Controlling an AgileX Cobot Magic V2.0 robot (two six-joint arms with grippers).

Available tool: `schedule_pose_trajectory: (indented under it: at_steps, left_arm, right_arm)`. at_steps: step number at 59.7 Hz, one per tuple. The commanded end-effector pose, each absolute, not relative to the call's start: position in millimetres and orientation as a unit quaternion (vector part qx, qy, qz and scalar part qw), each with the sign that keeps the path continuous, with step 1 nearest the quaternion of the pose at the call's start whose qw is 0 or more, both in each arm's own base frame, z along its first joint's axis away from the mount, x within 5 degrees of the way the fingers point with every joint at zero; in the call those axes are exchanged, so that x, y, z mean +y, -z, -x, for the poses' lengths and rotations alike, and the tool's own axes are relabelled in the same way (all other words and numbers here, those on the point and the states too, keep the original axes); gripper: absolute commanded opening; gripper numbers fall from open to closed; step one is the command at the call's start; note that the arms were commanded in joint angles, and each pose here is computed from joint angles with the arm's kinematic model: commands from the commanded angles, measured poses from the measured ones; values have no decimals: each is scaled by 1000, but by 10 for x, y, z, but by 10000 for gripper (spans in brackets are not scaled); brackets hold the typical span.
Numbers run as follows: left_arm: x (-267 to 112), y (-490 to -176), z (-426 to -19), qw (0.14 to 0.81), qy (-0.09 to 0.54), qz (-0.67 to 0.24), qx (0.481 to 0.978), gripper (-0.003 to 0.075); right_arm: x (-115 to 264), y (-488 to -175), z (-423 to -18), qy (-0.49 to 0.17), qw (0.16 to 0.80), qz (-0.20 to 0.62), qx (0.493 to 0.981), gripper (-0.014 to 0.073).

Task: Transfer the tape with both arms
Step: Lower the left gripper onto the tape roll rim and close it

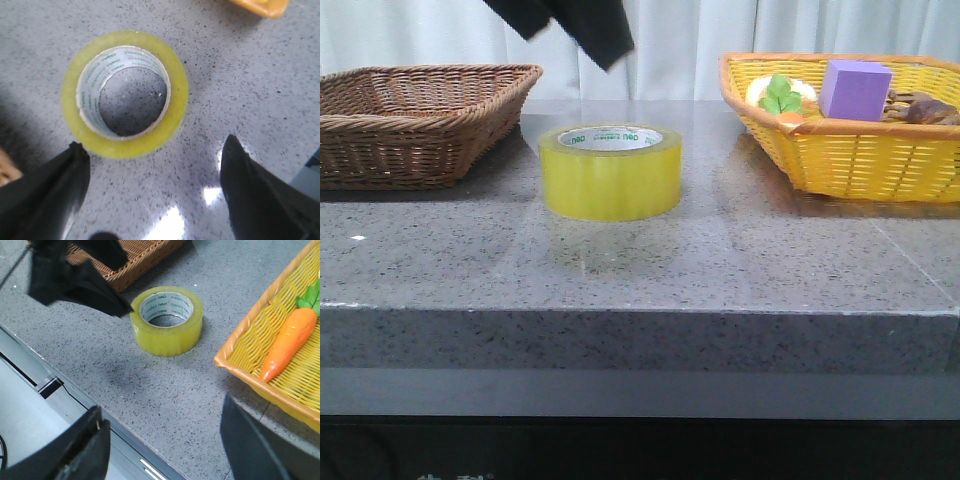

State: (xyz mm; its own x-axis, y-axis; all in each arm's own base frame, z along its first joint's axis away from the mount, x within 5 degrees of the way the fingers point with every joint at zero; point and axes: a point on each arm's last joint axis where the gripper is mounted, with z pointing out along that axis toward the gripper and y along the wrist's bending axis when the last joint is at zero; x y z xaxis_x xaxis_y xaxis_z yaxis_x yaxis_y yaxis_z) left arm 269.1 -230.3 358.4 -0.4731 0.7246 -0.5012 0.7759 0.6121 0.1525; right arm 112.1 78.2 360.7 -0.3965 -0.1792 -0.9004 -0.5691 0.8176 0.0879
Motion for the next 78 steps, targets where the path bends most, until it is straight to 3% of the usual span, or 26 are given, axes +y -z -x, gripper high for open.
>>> schedule_pose_trajectory:
  at_steps: [1, 33, 39, 52, 56, 63, 78]
  left_arm:
    - [-2390, -3733, -2744, 291, 57, -438, 848, 525]
    - [-2817, -3135, -3210, 230, 49, -446, 863, 521]
    - [-2838, -3063, -3231, 221, 48, -447, 865, 433]
    - [-2838, -3050, -3231, 217, 47, -448, 866, 161]
    - [-2835, -3048, -3228, 215, 46, -448, 867, 114]
    - [-2828, -3063, -3220, 212, 45, -448, 867, 73]
    - [-2819, -3389, -3249, 245, 44, -440, 863, 73]
  right_arm:
    - [770, -3743, -1137, -204, 537, 216, 789, 497]
    - [770, -3743, -1137, -204, 537, 216, 789, 497]
    - [770, -3743, -1137, -204, 537, 216, 789, 497]
    - [770, -3743, -1137, -204, 537, 216, 789, 497]
    - [770, -3743, -1137, -204, 537, 216, 789, 497]
    - [770, -3743, -1137, -204, 537, 216, 789, 497]
    - [770, -3743, -1137, -204, 537, 216, 789, 497]
